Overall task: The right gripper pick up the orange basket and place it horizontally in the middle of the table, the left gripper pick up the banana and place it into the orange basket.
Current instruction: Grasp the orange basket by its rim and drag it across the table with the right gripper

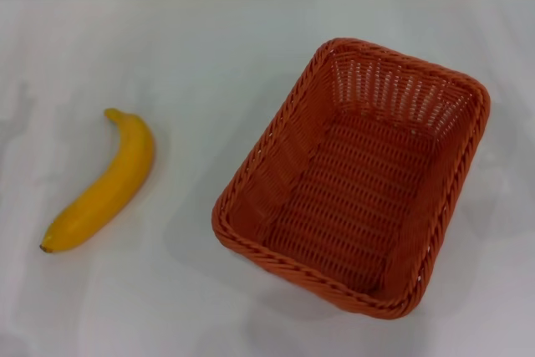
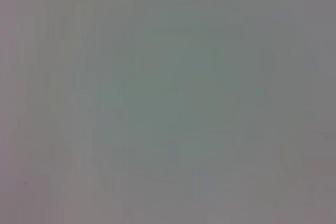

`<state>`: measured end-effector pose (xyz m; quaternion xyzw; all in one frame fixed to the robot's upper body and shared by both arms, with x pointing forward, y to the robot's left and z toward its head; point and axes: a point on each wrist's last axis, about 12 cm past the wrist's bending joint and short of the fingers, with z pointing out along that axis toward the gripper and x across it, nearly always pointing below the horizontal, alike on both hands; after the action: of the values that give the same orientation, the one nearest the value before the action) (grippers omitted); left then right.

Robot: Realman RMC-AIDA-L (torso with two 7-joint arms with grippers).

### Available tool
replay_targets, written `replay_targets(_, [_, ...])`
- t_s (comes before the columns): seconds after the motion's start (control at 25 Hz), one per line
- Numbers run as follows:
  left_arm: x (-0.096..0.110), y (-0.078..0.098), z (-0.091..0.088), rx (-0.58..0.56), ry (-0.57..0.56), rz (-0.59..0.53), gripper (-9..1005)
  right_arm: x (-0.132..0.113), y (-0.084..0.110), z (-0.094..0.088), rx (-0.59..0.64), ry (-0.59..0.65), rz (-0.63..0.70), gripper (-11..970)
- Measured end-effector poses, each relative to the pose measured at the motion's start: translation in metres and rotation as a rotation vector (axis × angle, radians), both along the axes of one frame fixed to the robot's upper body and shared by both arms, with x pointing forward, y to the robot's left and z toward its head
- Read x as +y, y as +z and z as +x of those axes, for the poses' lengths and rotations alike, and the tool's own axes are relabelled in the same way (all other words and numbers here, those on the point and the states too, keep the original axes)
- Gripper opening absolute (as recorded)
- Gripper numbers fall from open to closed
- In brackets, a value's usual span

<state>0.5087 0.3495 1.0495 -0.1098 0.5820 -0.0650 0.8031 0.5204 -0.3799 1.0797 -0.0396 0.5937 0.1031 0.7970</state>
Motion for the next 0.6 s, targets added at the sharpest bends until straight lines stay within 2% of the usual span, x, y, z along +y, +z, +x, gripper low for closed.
replay_targets(0.4, [0.002,0.0,0.0,0.0,0.009,-0.003,889,-0.001,0.004,0.003,-0.013,-0.003,-0.017,870])
replay_targets(0.6, [0.002,-0.001,-0.001,0.002,0.009,-0.004,890,-0.001,0.023,0.017,0.0,0.119,-0.085,870])
